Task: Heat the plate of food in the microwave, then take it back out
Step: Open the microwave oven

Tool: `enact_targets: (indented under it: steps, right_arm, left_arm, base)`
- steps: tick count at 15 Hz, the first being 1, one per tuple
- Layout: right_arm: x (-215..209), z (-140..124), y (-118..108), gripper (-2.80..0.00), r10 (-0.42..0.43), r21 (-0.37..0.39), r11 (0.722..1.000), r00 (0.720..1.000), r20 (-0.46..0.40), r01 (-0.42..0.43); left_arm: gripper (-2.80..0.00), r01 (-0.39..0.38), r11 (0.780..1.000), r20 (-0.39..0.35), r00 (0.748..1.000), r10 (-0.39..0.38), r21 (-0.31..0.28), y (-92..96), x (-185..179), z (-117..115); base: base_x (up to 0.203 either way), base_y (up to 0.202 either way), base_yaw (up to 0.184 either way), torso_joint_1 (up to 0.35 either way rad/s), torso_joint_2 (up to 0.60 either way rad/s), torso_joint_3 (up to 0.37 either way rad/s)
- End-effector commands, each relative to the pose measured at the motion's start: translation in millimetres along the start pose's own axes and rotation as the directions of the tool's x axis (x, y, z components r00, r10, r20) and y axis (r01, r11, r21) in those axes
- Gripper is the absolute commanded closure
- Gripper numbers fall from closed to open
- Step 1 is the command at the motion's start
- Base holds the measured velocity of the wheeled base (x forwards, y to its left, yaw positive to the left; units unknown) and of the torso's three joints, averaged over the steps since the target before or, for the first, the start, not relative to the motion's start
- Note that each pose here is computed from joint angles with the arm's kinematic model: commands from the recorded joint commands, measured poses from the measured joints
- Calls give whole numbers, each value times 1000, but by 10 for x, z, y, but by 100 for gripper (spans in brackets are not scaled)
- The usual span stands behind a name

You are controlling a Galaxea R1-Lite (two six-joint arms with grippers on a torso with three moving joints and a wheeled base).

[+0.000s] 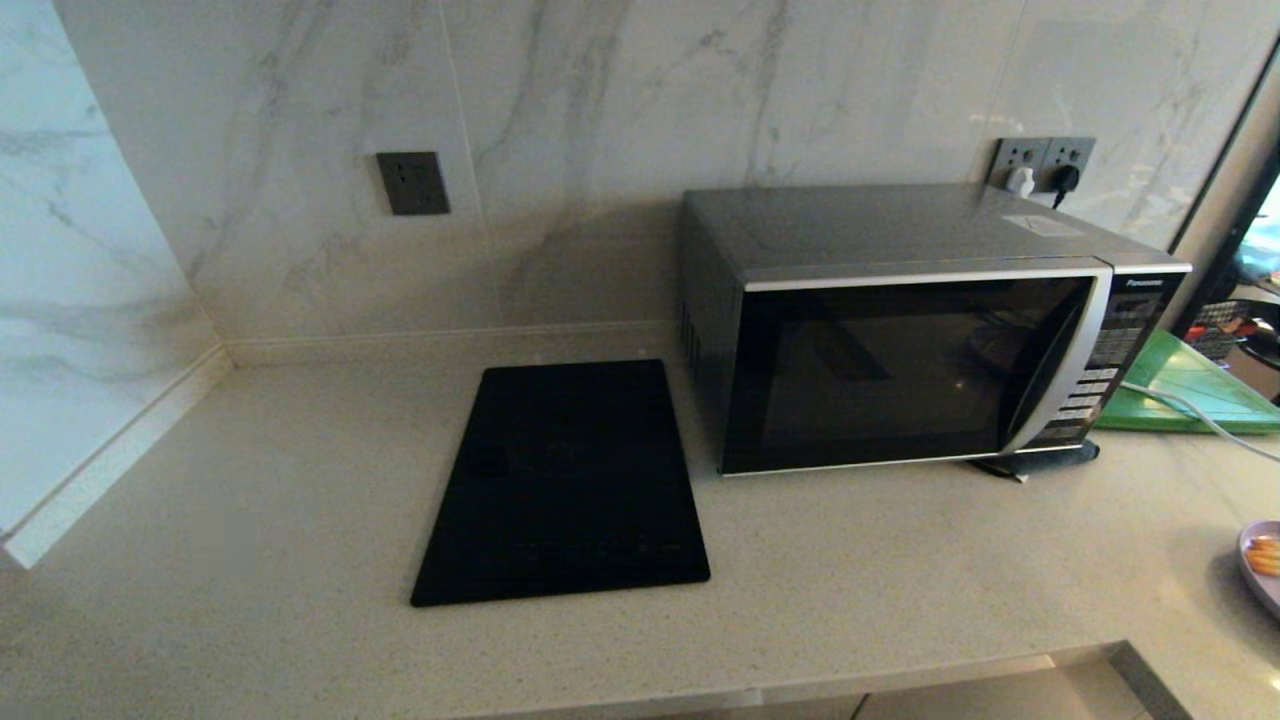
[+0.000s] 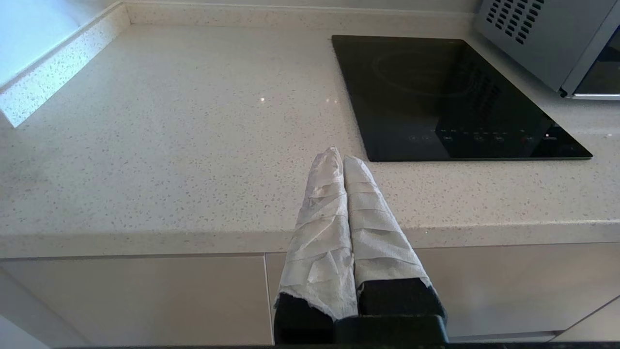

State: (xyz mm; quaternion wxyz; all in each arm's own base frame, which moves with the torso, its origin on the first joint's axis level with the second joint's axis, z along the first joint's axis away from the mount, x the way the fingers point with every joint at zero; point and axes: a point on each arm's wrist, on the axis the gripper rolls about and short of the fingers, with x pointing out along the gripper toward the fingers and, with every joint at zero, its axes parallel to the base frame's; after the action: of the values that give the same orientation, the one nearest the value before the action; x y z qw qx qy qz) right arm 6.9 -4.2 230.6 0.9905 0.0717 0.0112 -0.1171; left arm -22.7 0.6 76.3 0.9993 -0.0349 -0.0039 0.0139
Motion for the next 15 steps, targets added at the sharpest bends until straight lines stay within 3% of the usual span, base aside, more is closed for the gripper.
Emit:
enact_targets:
  steps: [1, 4, 9, 13, 15]
  right_arm:
    - [455, 113, 68, 0, -120, -60, 992, 984, -129, 113]
    - [851, 192, 115, 0, -244, -131, 965, 961, -131, 227]
    - [1150, 167, 152, 0, -329, -261, 924, 928, -176, 278]
    - [1369, 175, 291, 0, -514, -352, 824, 847, -135, 444]
    - [1479, 122, 340, 0, -531, -365, 813, 834, -147, 453]
  left_arm:
    - [0, 0, 1000, -1, 1000, 0, -1, 0, 1, 0]
    - [0, -1, 1000, -1, 1000, 1, -1, 0, 1, 0]
    - [0, -1, 1000, 1, 1000, 1, -1, 0, 1, 1]
    - [0, -1, 1000, 1, 1000, 1, -1, 0, 1, 2]
    - [0, -1, 1000, 1, 1000, 1, -1, 0, 1, 1]
  base:
    - [0, 0, 0, 0, 0, 0]
    - [0, 0, 0, 0, 0, 0]
    - [0, 0, 0, 0, 0, 0]
    - [0, 0, 0, 0, 0, 0]
    - [0, 0, 0, 0, 0, 0]
